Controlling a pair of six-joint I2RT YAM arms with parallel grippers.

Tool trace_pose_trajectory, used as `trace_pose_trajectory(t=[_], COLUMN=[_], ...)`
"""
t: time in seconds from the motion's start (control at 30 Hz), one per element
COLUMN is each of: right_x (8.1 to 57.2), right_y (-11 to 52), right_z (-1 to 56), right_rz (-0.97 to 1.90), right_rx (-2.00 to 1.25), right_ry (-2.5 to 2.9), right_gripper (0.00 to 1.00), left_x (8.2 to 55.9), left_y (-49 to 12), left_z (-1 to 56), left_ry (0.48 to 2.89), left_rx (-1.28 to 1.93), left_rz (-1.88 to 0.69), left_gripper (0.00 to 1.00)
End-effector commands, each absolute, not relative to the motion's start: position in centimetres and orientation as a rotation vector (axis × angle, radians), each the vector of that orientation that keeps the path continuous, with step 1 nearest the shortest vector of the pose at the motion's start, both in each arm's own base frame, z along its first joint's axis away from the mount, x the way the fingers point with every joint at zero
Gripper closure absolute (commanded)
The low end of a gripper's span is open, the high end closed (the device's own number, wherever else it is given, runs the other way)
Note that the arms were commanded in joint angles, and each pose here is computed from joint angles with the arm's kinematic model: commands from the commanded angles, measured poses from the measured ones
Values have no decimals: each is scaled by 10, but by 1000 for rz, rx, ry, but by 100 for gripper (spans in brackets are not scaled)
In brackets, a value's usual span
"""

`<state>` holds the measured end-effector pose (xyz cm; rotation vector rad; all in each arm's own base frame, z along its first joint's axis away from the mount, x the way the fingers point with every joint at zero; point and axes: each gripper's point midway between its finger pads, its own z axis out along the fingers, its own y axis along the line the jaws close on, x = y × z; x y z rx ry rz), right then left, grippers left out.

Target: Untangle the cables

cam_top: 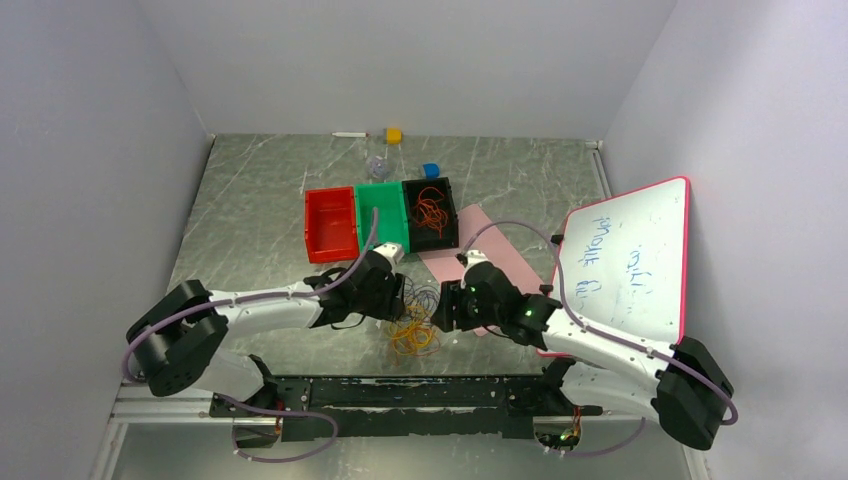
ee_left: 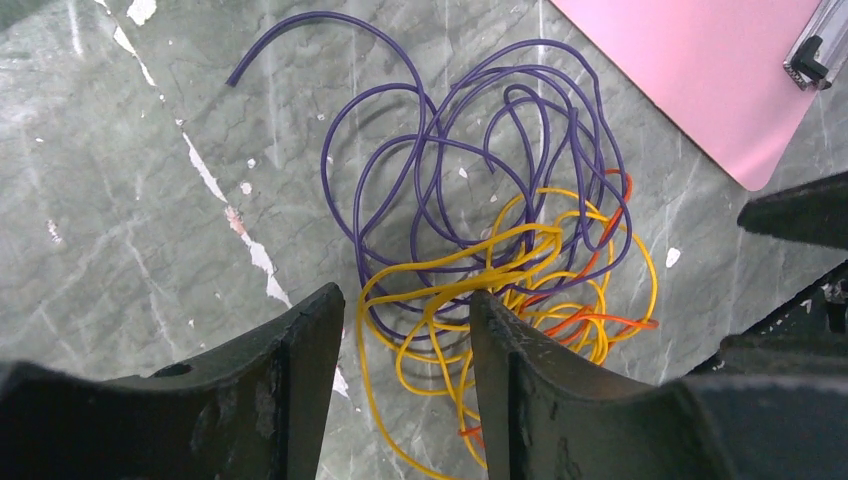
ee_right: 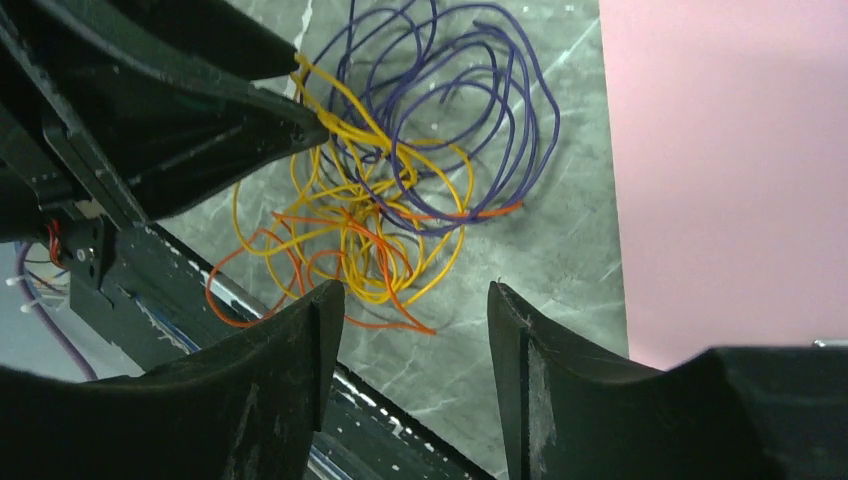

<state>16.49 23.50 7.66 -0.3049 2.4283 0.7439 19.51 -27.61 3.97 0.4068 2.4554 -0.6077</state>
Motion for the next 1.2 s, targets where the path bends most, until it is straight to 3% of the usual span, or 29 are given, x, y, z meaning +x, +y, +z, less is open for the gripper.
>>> trace_pose_trajectory(t=[0.0, 0.1, 0.27, 0.43, 0.63, 1.17], right_x=[162, 155, 146, 142, 146, 170], right_y=[241, 246, 251, 254, 260, 287], right_z=[79, 75, 66, 62, 63, 48], right_rz=[790, 839, 865, 895, 905, 888], right_rx=[-256, -307, -398, -441, -465, -541], right_ry=[2370, 2360, 2357, 2338, 2303, 2241], right_gripper=[41, 41, 42, 42, 46, 53], left_x=[200, 206, 211, 220, 226, 221], left_y=[-294, -291, -282, -259, -232, -232], left_z=[44, 37, 21, 20, 19, 18], left_ry=[2423, 2435, 2499, 2510, 2515, 2521], left_rx=[413, 399, 345, 225, 132, 147], left_rz=[-673, -620, -519, -474, -447, -477], left_gripper=[45, 50, 75, 86, 90, 91])
